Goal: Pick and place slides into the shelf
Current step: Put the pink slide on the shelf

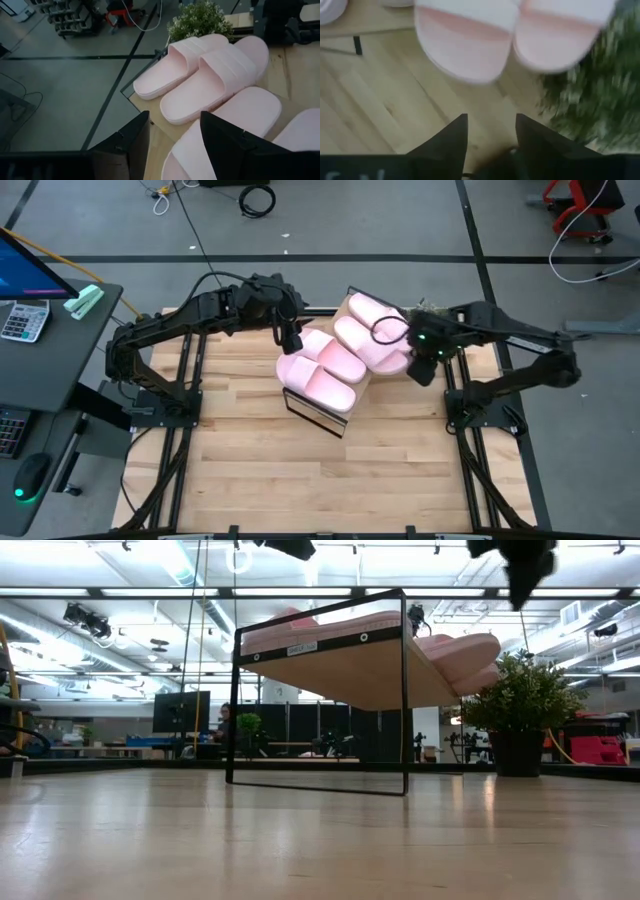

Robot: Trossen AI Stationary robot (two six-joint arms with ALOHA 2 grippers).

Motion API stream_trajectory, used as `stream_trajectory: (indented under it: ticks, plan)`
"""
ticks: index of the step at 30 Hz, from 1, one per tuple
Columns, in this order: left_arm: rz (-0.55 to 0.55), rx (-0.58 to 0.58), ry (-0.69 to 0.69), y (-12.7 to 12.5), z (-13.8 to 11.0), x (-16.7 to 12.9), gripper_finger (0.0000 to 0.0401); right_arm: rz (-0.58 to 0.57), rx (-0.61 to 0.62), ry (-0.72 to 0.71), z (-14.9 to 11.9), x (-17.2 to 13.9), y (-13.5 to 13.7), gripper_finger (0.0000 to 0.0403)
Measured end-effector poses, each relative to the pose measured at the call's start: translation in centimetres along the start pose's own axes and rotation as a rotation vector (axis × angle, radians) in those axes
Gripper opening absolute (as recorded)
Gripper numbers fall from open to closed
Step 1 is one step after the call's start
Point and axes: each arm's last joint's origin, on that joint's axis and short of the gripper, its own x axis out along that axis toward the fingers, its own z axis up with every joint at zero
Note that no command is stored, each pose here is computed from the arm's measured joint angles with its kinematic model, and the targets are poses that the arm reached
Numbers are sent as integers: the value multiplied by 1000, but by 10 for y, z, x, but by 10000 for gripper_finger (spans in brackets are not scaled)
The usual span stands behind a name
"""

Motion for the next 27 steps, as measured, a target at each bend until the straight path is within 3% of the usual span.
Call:
stream_trajectory:
  ticks: [9, 18, 22, 27]
  plan:
    - [-30, 5, 17, -1, -2, 0, 179, 220, 430, -186, -35, 19, -10, 156]
    - [-24, -17, 20, 1, -3, 0, 173, 449, 860, -282, -71, 49, -15, 158]
    - [-18, -51, 24, 3, -3, 1, 172, 571, 1055, -371, -80, 59, -16, 163]
    - [-16, -57, 21, 4, -3, 1, 174, 642, 1210, -424, -84, 72, -15, 174]
